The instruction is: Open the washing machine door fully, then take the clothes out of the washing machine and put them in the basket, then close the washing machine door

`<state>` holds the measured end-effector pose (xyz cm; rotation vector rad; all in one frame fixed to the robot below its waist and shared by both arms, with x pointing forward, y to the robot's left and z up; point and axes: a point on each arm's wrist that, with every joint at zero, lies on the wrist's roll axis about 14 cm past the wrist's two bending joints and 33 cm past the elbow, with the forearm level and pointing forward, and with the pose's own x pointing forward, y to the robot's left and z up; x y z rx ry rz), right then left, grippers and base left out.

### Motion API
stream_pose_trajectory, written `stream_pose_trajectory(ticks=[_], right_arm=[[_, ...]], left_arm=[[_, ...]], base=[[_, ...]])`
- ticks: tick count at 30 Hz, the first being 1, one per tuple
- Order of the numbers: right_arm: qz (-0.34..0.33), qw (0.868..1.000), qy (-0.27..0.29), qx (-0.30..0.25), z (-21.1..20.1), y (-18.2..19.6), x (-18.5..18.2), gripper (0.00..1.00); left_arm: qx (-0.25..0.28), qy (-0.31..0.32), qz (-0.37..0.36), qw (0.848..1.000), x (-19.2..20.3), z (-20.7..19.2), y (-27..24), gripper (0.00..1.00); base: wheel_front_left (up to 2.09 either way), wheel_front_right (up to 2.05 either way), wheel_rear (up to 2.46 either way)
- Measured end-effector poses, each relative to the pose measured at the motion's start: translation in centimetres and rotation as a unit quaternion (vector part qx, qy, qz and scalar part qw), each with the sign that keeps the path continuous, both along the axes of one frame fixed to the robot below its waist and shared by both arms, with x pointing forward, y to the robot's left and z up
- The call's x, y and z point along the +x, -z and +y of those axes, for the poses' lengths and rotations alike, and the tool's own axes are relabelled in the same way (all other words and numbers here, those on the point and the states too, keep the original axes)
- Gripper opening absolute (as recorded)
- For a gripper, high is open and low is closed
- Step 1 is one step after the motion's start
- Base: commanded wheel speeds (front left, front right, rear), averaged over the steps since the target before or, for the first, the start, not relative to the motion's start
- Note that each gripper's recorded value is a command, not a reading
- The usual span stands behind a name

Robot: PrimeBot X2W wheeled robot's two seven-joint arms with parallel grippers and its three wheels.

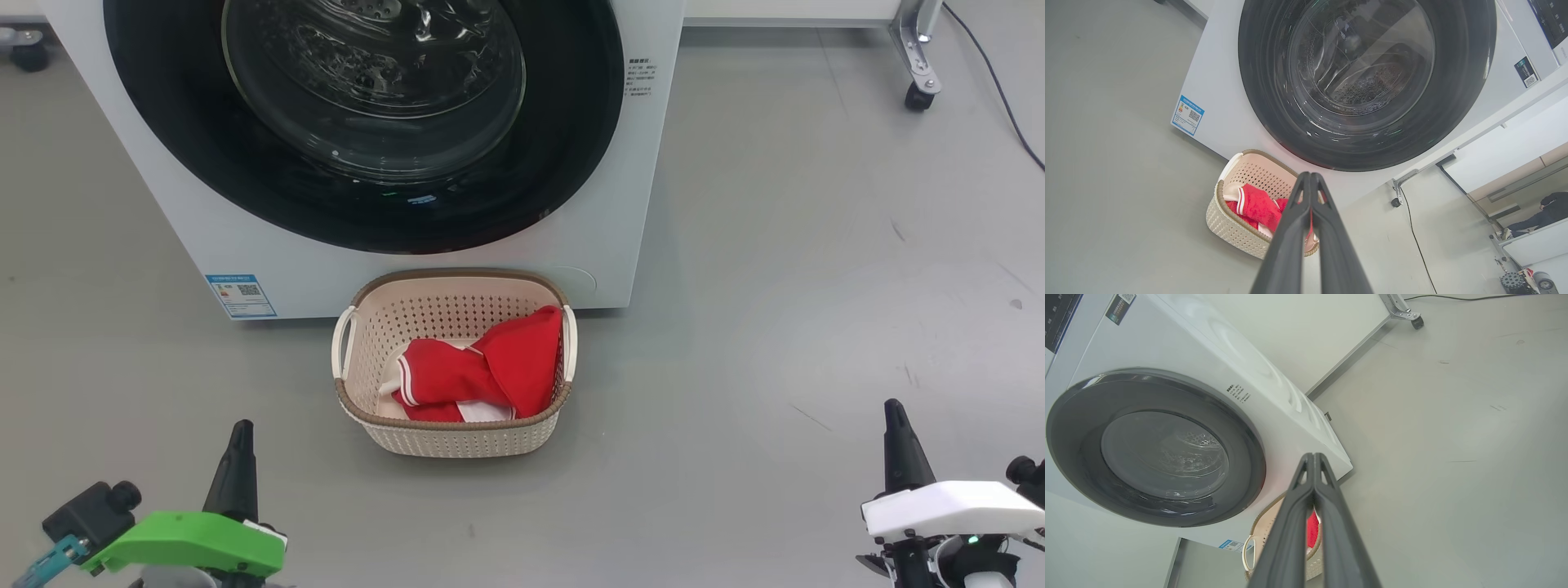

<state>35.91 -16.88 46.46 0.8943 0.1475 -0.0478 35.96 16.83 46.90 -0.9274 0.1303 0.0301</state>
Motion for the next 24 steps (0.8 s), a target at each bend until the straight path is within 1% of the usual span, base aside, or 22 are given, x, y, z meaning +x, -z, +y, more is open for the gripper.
stream_pose_trajectory(ticks=[11, 21, 23, 24], right_arm=[[0.005, 0.997, 0.015, 0.073, -0.7, 0.0, 0.2, 0.0], [0.002, 0.99, 0.03, 0.141, -1.4, -0.1, 0.5, 0.0], [0.004, 0.989, 0.03, 0.148, -1.5, -0.1, 0.5, 0.0], [0.003, 0.986, 0.034, 0.16, -1.6, -0.2, 0.6, 0.0]], left_arm=[[-0.07, -0.01, 0.011, 0.997, 0.1, 0.5, 0.3, 0.0], [-0.133, -0.019, 0.012, 0.991, 0.4, 0.9, 0.1, 0.0], [-0.138, -0.018, 0.013, 0.99, 0.5, 0.8, 0.2, 0.0], [-0.148, -0.02, 0.012, 0.989, 0.5, 0.9, 0.2, 0.0]], base=[[0.0, 0.0, 0.0], [0.0, 0.0, 0.0], [0.0, 0.0, 0.0], [0.0, 0.0, 0.0]])
